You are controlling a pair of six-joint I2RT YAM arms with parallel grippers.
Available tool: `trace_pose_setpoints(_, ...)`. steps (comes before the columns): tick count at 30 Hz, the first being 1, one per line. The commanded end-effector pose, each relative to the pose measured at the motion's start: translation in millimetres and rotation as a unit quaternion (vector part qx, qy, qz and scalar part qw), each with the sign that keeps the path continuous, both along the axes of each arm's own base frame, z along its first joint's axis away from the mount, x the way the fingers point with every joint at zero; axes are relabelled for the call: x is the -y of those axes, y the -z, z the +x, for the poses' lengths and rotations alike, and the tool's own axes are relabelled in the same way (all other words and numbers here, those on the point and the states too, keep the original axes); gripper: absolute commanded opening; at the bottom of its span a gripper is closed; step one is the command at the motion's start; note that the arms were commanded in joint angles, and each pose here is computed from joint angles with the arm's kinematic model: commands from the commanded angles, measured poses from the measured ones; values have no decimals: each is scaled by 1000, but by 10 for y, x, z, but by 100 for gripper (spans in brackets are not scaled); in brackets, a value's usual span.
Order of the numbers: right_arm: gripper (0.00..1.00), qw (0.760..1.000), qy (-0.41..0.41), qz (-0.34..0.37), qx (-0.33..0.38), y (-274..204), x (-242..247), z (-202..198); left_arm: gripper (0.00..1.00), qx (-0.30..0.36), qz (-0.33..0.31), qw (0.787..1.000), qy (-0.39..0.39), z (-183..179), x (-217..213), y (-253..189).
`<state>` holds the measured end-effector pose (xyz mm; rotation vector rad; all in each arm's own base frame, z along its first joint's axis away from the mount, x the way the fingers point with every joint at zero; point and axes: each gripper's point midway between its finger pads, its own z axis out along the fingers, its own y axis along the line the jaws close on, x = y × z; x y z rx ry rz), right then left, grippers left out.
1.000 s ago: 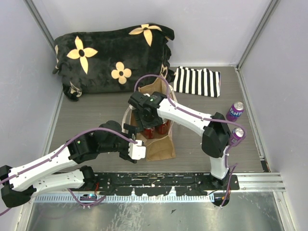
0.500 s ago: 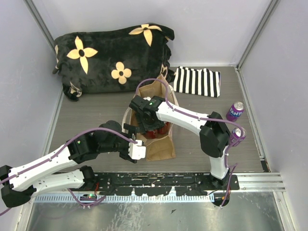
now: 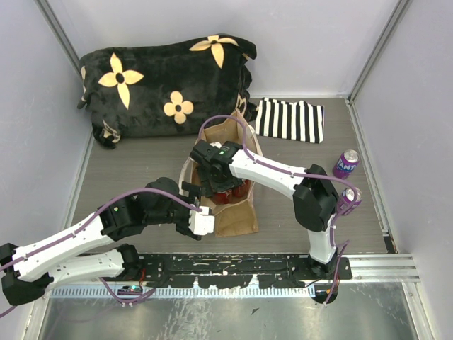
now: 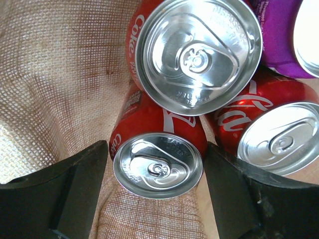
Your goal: Place the beverage into the canvas bag
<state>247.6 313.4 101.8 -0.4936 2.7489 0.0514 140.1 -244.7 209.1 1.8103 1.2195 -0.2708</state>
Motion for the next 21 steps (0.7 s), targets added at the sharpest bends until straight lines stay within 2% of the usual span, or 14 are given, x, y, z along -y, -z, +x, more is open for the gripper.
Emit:
trace_pose_setpoints(1, 83, 998, -9, 44, 52, -236, -213, 235, 98, -4, 4, 1000, 14, -59, -2, 4)
trace_pose_setpoints(13, 88, 992, -2, 92, 86, -794, -327, 319, 98, 5, 2, 1000, 24, -47, 38, -12)
trace_pose_setpoints(21, 89, 976, 39, 125, 174, -1653, -200, 499, 98, 14, -14, 999, 42, -31, 178, -82)
